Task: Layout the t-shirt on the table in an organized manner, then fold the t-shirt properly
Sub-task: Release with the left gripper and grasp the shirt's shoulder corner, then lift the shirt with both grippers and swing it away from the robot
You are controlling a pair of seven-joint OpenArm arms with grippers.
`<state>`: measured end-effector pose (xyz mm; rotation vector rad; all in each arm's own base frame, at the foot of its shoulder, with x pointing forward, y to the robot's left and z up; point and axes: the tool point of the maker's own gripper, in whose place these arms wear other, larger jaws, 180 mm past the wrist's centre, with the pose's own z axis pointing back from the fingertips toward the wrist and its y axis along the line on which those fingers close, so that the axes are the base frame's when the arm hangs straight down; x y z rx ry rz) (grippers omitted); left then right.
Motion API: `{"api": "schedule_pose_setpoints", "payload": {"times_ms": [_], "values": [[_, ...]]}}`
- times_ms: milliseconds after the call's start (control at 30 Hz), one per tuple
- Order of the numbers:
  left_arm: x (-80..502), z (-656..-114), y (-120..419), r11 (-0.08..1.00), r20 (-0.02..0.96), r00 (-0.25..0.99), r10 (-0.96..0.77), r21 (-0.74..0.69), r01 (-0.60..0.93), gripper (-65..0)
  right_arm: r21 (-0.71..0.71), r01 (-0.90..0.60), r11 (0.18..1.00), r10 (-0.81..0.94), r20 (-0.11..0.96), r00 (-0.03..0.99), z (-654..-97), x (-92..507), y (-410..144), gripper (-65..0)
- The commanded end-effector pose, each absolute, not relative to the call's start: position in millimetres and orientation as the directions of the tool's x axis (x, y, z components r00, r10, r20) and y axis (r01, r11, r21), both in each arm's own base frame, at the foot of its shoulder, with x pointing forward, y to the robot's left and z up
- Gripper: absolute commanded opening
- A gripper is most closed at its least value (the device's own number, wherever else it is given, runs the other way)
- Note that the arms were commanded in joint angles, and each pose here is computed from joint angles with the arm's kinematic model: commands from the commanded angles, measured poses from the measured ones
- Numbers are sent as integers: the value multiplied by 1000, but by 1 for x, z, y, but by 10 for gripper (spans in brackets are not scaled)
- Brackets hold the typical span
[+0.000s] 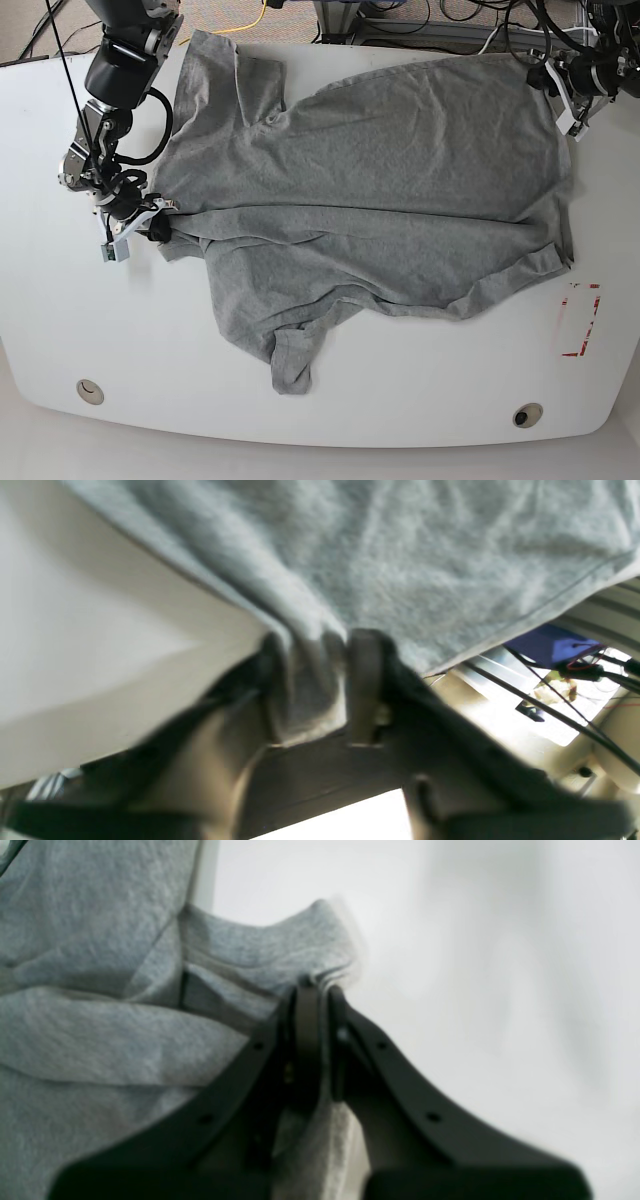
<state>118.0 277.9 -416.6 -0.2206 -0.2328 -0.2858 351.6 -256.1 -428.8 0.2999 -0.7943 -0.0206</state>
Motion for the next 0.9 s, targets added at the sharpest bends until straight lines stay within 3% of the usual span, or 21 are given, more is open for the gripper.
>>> {"api": "schedule_pose_setpoints", "payload": {"times_ms": [0, 300, 867], "values": [[115, -415, 282, 936, 241, 934, -264, -168, 308, -590, 239, -94, 966, -96, 676, 730, -431, 348, -263, -650], [120, -409, 289, 944, 265, 932, -249, -147, 294, -640, 240, -94, 966, -97, 676, 731, -431, 347, -263, -650], [211, -319, 298, 920, 498, 780, -379, 109, 377, -650, 53, -169, 984, 68, 770, 634, -357, 358, -261, -650]]}}
